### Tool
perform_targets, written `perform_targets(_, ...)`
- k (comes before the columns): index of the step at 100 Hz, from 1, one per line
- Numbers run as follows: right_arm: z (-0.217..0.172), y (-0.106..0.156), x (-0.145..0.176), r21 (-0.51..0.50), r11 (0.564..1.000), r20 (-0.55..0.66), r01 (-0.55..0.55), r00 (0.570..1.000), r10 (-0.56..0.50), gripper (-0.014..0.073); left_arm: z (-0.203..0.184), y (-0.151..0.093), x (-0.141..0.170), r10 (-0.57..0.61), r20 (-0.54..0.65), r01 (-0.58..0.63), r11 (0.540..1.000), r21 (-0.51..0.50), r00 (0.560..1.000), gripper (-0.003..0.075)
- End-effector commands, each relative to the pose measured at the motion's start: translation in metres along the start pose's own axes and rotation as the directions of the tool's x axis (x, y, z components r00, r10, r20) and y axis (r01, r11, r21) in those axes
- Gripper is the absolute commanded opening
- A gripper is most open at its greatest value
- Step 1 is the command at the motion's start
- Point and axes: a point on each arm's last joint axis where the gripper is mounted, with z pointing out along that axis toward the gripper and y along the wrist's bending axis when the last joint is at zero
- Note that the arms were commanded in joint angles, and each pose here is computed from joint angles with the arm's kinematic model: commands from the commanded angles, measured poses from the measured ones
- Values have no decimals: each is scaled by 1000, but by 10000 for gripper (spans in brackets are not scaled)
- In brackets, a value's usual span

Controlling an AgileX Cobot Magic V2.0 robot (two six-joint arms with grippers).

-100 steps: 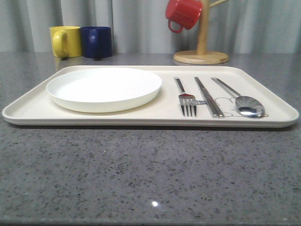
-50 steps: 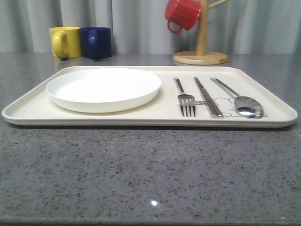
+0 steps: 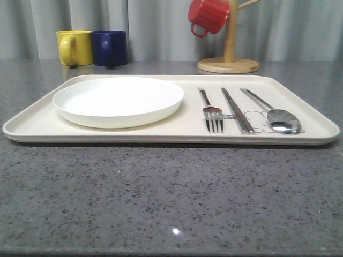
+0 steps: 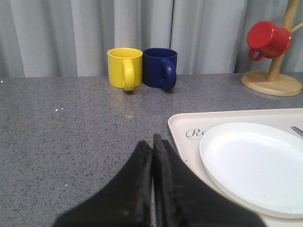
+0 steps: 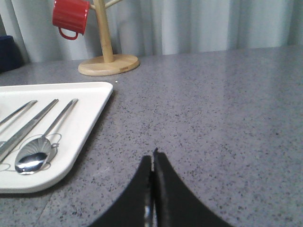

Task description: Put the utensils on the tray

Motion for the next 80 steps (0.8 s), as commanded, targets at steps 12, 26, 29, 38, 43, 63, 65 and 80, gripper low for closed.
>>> perform_targets(12, -4, 3, -21, -25, 999, 191, 24, 981, -19, -68, -1, 2, -16, -9, 92, 12, 1000, -24, 996, -18)
perform_targets(26, -4, 4, -23, -28, 999, 212, 25, 977, -18, -68, -1, 2, -16, -9, 92, 12, 1000, -24, 996, -18)
perform_targets(29, -4, 4, -23, -28, 999, 212, 25, 977, -18, -68, -1, 2, -16, -9, 92, 12, 1000, -24, 996, -18)
perform_targets(38, -4, 4, -23, -28, 999, 212, 25, 977, -18, -68, -1, 2, -16, -9, 92, 12, 1000, -24, 996, -18)
perform_targets(43, -4, 4, -23, -28, 999, 212, 25, 977, -18, -68, -1, 2, -16, -9, 92, 12, 1000, -24, 996, -18)
perform_targets(63, -4, 4, -23, -28, 999, 212, 25, 977, -18, -68, -1, 2, -16, -9, 92, 12, 1000, -24, 996, -18)
perform_targets(65, -4, 4, -23, -28, 999, 212, 25, 977, -18, -68, -1, 2, -16, -9, 92, 12, 1000, -24, 996, -18)
perform_targets(80, -4, 4, -23, -28, 999, 212, 25, 977, -18, -68, -1, 2, -16, -9, 92, 12, 1000, -24, 996, -18)
